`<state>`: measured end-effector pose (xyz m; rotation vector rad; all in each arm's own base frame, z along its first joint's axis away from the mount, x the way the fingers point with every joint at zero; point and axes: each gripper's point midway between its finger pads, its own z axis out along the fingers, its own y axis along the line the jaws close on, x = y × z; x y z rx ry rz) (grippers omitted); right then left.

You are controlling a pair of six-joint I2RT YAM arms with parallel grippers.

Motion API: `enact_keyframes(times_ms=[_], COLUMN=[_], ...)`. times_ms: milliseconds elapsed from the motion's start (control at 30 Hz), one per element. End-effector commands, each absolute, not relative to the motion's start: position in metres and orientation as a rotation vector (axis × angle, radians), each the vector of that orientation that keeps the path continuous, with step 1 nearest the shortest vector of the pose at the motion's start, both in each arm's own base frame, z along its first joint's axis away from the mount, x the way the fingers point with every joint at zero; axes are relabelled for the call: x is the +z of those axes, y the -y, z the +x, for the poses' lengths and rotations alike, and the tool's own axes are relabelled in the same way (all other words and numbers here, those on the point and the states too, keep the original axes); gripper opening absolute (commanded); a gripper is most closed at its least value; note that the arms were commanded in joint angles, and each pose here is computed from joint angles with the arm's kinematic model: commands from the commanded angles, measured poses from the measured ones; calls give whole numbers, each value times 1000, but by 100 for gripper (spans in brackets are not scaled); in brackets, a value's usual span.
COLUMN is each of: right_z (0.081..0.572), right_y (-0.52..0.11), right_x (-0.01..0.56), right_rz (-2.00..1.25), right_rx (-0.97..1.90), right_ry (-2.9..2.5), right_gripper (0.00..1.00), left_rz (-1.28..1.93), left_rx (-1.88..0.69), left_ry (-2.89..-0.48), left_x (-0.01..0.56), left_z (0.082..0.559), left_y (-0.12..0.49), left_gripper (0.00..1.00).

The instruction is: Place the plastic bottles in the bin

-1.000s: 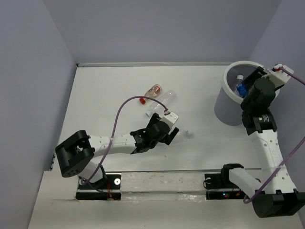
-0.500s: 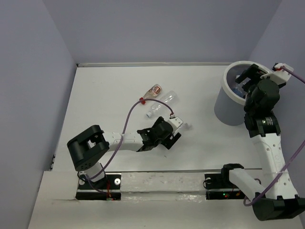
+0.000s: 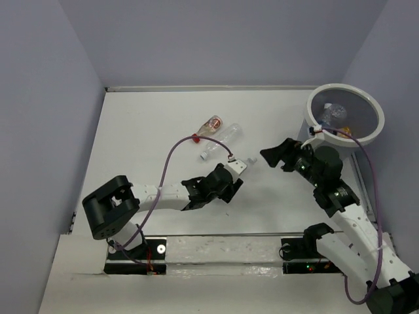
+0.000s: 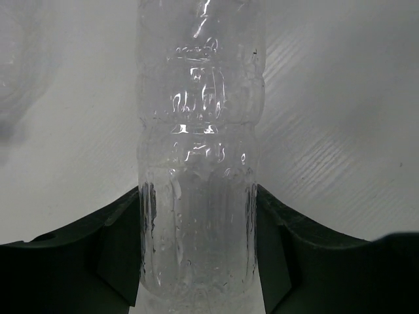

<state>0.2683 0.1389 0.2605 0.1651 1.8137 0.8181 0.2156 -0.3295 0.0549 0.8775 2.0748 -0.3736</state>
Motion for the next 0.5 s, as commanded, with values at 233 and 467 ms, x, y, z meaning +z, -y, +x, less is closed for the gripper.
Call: enact_keyframes(times_ms=[233,467], right_z=[246,259], right_y=[-226,-238], right_x=[226,252], right_rz=[11,-25], right_rx=[1201,1238], right_ry=[-1856,-1770], right_gripper=[100,97], left_rz=[621,688], left_rx=[-810,-919], left_ry=[-1756,-1691], left_x=[188,209], left_z=[203,183], left_y=[354,355], left_gripper=[57,60])
